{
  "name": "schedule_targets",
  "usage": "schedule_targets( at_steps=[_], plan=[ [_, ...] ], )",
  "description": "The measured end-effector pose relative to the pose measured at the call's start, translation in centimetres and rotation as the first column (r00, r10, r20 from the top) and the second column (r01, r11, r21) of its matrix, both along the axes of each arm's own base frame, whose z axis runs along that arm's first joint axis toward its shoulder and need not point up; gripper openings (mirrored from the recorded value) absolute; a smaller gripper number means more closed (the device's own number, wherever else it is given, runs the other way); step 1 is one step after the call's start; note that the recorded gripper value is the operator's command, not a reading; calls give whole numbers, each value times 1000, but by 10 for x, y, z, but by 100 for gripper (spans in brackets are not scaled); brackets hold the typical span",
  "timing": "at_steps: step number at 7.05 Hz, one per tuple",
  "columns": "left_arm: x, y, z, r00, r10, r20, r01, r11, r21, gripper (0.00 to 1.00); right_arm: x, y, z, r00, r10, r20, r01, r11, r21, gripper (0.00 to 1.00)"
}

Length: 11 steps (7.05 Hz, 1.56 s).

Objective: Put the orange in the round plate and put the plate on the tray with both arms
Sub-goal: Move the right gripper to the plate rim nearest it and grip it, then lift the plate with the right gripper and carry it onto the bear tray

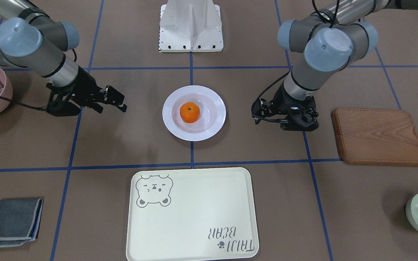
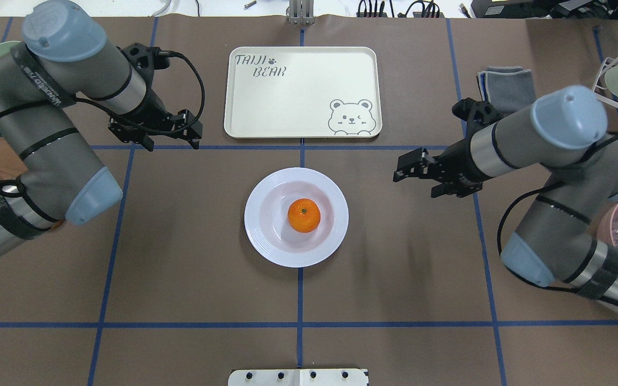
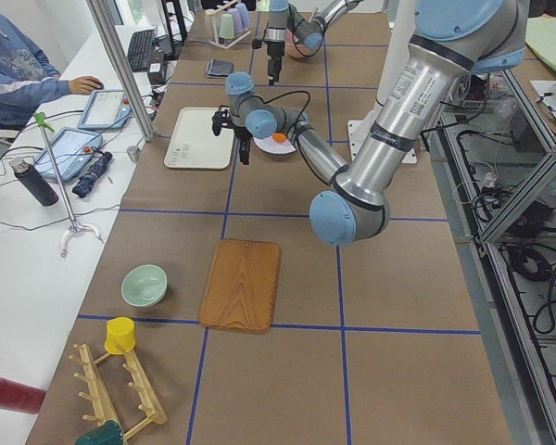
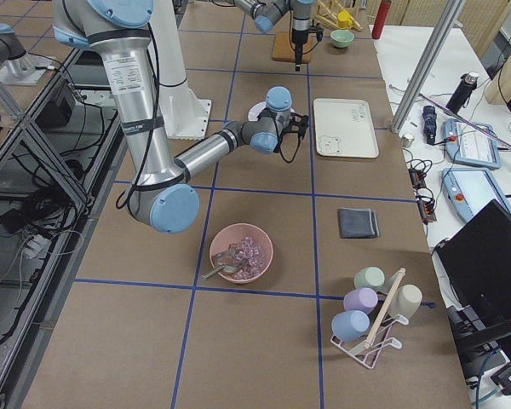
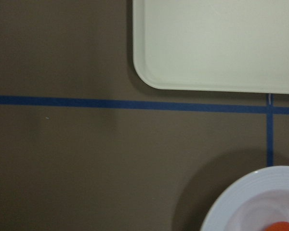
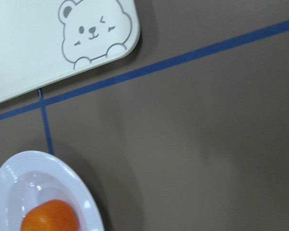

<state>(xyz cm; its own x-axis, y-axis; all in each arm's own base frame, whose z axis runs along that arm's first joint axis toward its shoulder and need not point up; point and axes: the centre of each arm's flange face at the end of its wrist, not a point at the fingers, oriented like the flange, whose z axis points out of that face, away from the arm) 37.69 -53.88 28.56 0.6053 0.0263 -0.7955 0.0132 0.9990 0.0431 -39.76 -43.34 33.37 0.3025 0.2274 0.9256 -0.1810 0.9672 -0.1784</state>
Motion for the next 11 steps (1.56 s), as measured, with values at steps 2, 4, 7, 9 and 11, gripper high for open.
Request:
schedule_targets(
  at_steps=[2,4,7,9,11],
  plan=[
    [-8,-4,12,1000,7,11,-7,1000,7,99,-44,34,2,982,84,170,-78,996,-45,100],
    [-6,-4,15,1000,10,16,-10,1000,8,99,-66,51,16,951,142,274,-123,989,-85,99],
    [-5,-4,17,1000,10,20,-10,1000,7,99,-106,74,24,921,188,340,-164,981,-99,99],
    [-5,-4,18,1000,9,21,-9,1000,6,99,-129,80,26,923,192,335,-167,981,-101,93],
    [-6,-4,19,1000,8,22,-8,1000,4,99,-136,79,23,917,215,336,-192,976,-101,83]
  ],
)
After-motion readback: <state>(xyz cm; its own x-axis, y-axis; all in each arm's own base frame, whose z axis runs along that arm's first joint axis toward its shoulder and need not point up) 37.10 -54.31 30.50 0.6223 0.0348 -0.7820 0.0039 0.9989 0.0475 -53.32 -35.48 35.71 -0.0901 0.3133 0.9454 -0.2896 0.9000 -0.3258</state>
